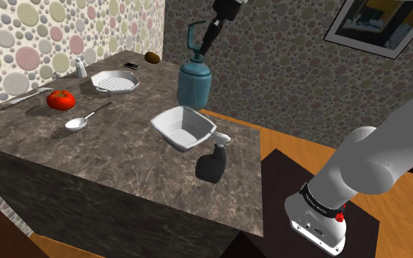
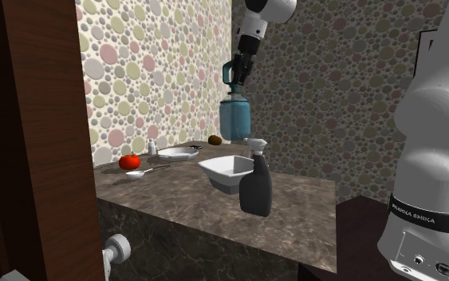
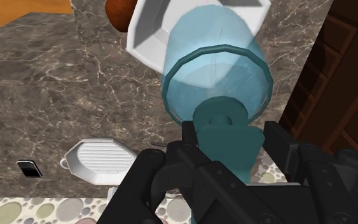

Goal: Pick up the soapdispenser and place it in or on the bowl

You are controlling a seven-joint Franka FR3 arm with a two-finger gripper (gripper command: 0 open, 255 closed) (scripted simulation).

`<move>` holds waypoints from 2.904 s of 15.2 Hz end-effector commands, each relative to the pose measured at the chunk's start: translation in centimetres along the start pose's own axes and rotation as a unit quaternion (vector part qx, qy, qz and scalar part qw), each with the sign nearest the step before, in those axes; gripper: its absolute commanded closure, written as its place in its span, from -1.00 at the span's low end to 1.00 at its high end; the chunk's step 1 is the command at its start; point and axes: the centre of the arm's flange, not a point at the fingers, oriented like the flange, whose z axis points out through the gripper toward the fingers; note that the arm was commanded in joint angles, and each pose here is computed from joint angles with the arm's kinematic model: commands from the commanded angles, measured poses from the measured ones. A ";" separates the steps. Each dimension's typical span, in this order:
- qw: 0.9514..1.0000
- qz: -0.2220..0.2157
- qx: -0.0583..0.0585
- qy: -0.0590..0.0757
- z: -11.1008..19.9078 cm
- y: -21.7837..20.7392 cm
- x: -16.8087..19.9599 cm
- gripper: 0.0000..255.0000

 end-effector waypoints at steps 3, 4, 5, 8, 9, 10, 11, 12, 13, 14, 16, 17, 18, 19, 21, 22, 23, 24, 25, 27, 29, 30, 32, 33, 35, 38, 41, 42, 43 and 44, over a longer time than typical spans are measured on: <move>1.000 0.000 0.000 0.001 2.0 0.0 -0.6 1.00; 1.000 0.000 0.000 0.001 2.5 -0.1 -0.7 1.00; 1.000 0.000 0.000 0.001 3.0 -0.1 -0.9 1.00; 1.000 0.000 0.000 0.001 4.5 -0.1 -1.3 1.00; 1.000 0.000 0.000 0.001 5.0 -0.1 -1.5 1.00; 1.000 0.000 0.000 0.001 5.5 -0.1 -1.7 1.00; 1.000 0.000 0.000 0.001 6.0 -0.1 -1.8 1.00; 1.000 0.000 0.000 0.001 6.5 -0.1 -2.0 1.00; 1.000 0.000 0.000 0.001 7.0 -0.1 -2.1 1.00; 1.000 0.000 0.000 0.001 7.5 -0.1 -2.3 1.00; 1.000 0.000 0.000 0.001 8.6 -0.1 -2.6 1.00; 1.000 0.000 0.000 0.001 9.1 -0.1 -2.7 1.00; 1.000 0.000 0.000 0.001 9.6 -0.1 -2.9 1.00; 1.000 0.000 0.000 0.001 10.0 -0.1 -3.0 1.00; 1.000 0.000 0.000 0.001 10.0 -0.1 -3.0 1.00; 1.000 0.000 0.000 0.001 10.0 -0.1 -3.0 1.00; 1.000 0.000 0.000 0.001 10.0 -0.1 -3.0 1.00; 1.000 0.000 0.000 0.001 10.0 -0.1 -3.0 1.00; 1.000 0.000 0.000 0.001 10.0 -0.1 -3.0 1.00; 1.000 0.000 0.000 0.001 10.0 -0.1 -3.0 1.00; 1.000 0.000 0.000 0.001 10.0 -0.1 -3.1 -1.00; 1.000 0.000 0.000 0.001 10.0 -0.1 -3.1 -1.00; 1.000 0.000 0.000 0.001 10.0 -0.1 -3.1 -1.00; 1.000 0.000 0.000 0.001 10.0 -0.1 -3.0 -1.00; 1.000 0.000 0.000 0.001 7.4 -0.1 -3.1 -1.00; 1.000 0.000 0.000 0.001 5.0 -0.1 -3.1 -1.00; 1.000 0.000 0.000 0.001 5.0 -0.1 -3.1 -1.00; 1.000 0.000 0.000 0.001 5.0 -0.1 -3.1 -1.00; 1.000 0.000 0.000 0.001 5.0 -0.1 -3.1 -1.00; 1.000 0.000 0.000 0.001 5.0 -0.1 -3.1 -1.00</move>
